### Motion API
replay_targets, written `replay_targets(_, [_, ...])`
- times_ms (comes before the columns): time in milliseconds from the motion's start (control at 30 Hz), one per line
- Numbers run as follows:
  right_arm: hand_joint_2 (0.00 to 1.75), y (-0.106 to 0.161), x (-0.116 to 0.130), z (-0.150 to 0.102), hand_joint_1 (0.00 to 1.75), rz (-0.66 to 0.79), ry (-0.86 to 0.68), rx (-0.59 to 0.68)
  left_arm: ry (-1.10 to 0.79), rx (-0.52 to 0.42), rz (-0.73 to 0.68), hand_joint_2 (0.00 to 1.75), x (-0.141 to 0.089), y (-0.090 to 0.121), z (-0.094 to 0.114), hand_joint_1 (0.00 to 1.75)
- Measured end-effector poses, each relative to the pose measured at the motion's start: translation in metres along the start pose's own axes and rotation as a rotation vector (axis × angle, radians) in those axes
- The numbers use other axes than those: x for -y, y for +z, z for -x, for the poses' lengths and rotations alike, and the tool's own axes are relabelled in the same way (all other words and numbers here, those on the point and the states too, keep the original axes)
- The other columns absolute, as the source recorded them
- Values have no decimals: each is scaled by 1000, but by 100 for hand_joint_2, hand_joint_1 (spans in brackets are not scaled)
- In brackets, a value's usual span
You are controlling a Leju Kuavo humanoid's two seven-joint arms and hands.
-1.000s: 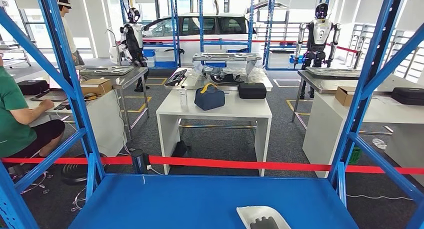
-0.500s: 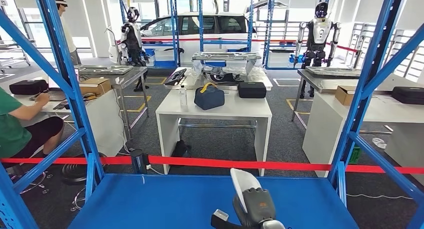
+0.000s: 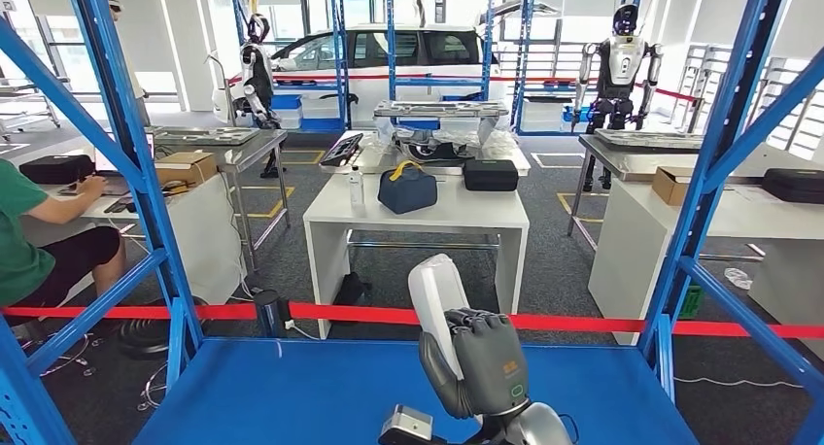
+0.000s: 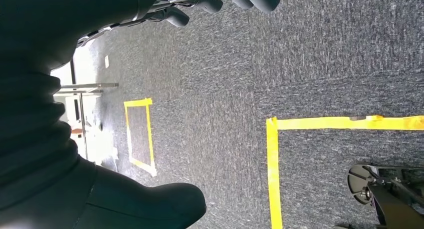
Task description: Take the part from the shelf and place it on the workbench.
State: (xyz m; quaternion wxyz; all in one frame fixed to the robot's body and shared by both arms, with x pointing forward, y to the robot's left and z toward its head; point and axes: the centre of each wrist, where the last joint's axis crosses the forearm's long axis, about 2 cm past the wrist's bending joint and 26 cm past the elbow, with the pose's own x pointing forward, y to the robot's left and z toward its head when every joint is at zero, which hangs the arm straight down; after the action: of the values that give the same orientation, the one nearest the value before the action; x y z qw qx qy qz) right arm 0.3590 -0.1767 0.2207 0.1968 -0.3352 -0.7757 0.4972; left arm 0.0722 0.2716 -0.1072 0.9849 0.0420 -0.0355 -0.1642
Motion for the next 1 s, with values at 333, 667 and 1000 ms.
replay_targets(333, [0, 8, 20, -17, 175, 238, 83, 122, -14, -2, 5, 175, 0, 0, -4, 0])
replay_targets(667, [0, 13, 21, -23, 175, 251, 93, 133, -1, -14, 12, 175, 3, 1, -8, 0])
replay_targets(1000, [0, 13, 20, -25, 175, 248, 116, 111, -4, -28, 14, 175, 3, 1, -4, 0])
